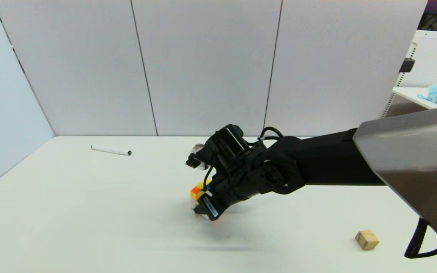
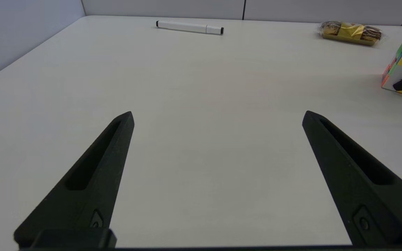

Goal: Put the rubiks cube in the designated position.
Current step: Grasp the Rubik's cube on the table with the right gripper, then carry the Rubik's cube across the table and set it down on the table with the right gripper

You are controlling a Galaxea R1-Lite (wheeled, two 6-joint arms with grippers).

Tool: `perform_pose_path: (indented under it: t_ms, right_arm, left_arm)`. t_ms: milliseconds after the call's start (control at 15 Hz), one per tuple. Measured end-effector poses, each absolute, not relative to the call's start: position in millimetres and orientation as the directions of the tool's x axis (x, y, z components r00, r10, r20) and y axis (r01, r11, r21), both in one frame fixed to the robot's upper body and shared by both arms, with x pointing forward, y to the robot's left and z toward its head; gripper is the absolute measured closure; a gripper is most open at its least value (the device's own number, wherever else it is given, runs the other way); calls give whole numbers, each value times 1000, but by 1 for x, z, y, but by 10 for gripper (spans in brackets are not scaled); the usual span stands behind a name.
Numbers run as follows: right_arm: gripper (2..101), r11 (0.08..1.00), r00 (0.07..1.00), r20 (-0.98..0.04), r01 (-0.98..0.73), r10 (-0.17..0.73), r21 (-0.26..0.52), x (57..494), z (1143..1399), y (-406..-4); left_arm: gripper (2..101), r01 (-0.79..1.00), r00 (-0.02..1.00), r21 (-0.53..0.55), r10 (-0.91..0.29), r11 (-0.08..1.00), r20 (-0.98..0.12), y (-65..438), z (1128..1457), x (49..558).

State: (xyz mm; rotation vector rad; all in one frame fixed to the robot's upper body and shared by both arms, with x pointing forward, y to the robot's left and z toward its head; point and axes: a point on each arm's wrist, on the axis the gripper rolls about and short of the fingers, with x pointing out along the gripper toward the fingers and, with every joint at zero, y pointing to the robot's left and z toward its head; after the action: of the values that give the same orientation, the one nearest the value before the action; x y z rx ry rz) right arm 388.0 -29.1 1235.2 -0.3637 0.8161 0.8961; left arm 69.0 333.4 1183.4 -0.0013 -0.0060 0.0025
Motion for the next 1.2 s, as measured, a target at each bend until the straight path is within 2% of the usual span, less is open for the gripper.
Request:
perform_pose_path:
  t_ms: [200,333,600,733,867,1000,1200]
  right_arm:
    - [447,593,364,-751,-804,551,46,388,1238,-30]
    - [447,604,386,-723,-796,572,53,386,1253,-32]
    - [447,645,481,-603,-760,636,74,374,1320,-55]
    - [447,669,537,-538,-739,650,71,364,1355,-82]
    - [447,711,596,-502,-701,627,55,357,1375,-121]
    - [447,765,658,-504,-644,560,9,355,1380,-170]
    - [447,805,680,-558,-593,475,-38,349,1358,-241]
  left_arm:
    - [54,-3,1000,-1,3,1000,6,333,1183,69]
    - [54,-3,1000,-1,3,1000,6,333,1183,69]
    - [54,-3,1000,-1,3,1000,6,333,1183,69]
    - [54,-3,1000,-1,3,1000,6,333,1183,69]
    - [54,-3,1000,-1,3,1000,5,333,1183,69]
    - [54,-3,1000,-1,3,1000,6,333,1183,69]
    - [54,-3,1000,-1,3,1000,5,333,1183,69]
